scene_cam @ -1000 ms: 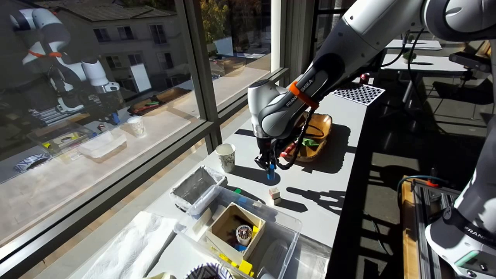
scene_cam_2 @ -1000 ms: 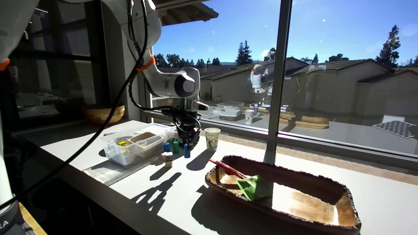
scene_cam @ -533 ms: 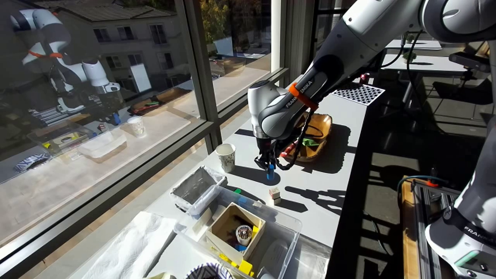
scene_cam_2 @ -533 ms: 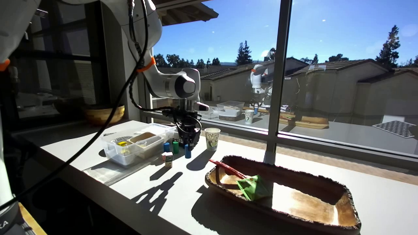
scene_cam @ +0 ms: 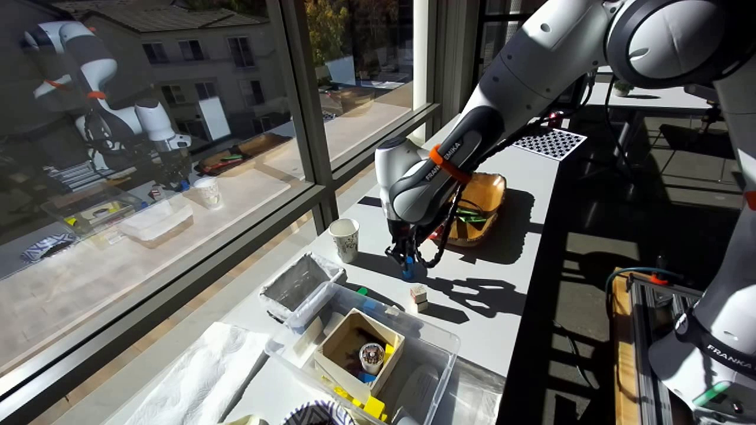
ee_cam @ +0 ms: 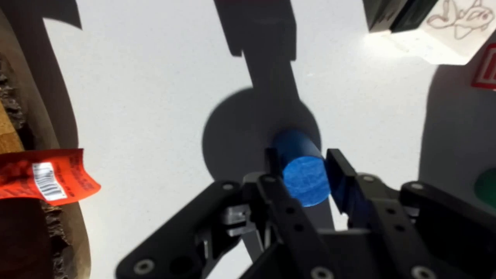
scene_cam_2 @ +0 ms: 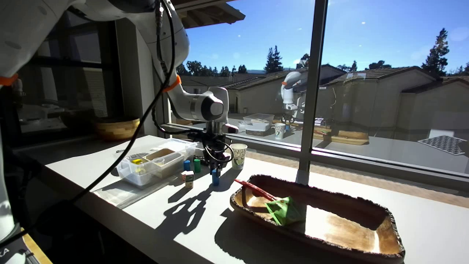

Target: Remove the blue cylinder from the top of the stack and place it on the right then put one square block on top of the cylinder.

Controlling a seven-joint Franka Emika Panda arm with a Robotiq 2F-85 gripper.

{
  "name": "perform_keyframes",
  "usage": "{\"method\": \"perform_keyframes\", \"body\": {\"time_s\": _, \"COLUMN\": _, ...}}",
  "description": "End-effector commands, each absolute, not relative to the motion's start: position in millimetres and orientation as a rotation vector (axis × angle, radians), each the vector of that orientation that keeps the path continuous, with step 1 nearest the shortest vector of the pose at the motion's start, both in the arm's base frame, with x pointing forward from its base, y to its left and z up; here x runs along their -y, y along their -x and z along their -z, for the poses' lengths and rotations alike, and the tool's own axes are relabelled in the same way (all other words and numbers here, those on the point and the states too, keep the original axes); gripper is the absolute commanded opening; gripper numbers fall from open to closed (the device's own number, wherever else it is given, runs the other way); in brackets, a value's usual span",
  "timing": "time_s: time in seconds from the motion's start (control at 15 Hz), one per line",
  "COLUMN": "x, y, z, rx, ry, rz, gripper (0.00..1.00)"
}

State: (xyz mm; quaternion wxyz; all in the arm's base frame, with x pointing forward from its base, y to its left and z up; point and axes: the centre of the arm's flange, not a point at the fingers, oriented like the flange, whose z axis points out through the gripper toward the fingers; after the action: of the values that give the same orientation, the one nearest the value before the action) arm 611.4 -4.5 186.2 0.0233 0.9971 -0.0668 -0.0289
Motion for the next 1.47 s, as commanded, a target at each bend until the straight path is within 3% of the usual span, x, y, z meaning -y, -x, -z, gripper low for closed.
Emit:
{"method": "perform_keyframes", "body": {"time_s": 0.0, "x": 4, "y": -626, "z": -173, "rx": 0.18, "ry": -3.088, "rz": 0.045, "gripper": 0.08}}
{"method": "perform_keyframes", "body": {"time_s": 0.07, "x": 2, "y": -627, "z": -176, "rx": 0.177, "ry": -3.085, "rz": 0.038, "gripper": 0.08}}
{"method": "perform_keyframes", "body": {"time_s": 0.13, "x": 1, "y": -627, "z": -177, "rx": 0.187, "ry": -3.081, "rz": 0.032, "gripper": 0.58}}
{"method": "perform_keyframes", "body": {"time_s": 0.27, "x": 0, "y": -627, "z": -179, "rx": 0.189, "ry": -3.086, "rz": 0.031, "gripper": 0.64}}
{"method": "perform_keyframes", "body": {"time_s": 0.47, "x": -5, "y": -624, "z": -185, "rx": 0.211, "ry": -3.092, "rz": 0.043, "gripper": 0.88}}
{"method": "perform_keyframes", "body": {"time_s": 0.6, "x": -10, "y": -622, "z": -188, "rx": 0.211, "ry": -3.105, "rz": 0.069, "gripper": 1.0}}
{"method": "perform_keyframes", "body": {"time_s": 1.4, "x": -60, "y": -565, "z": -203, "rx": 0.843, "ry": -3.024, "rz": 0.114, "gripper": 1.0}}
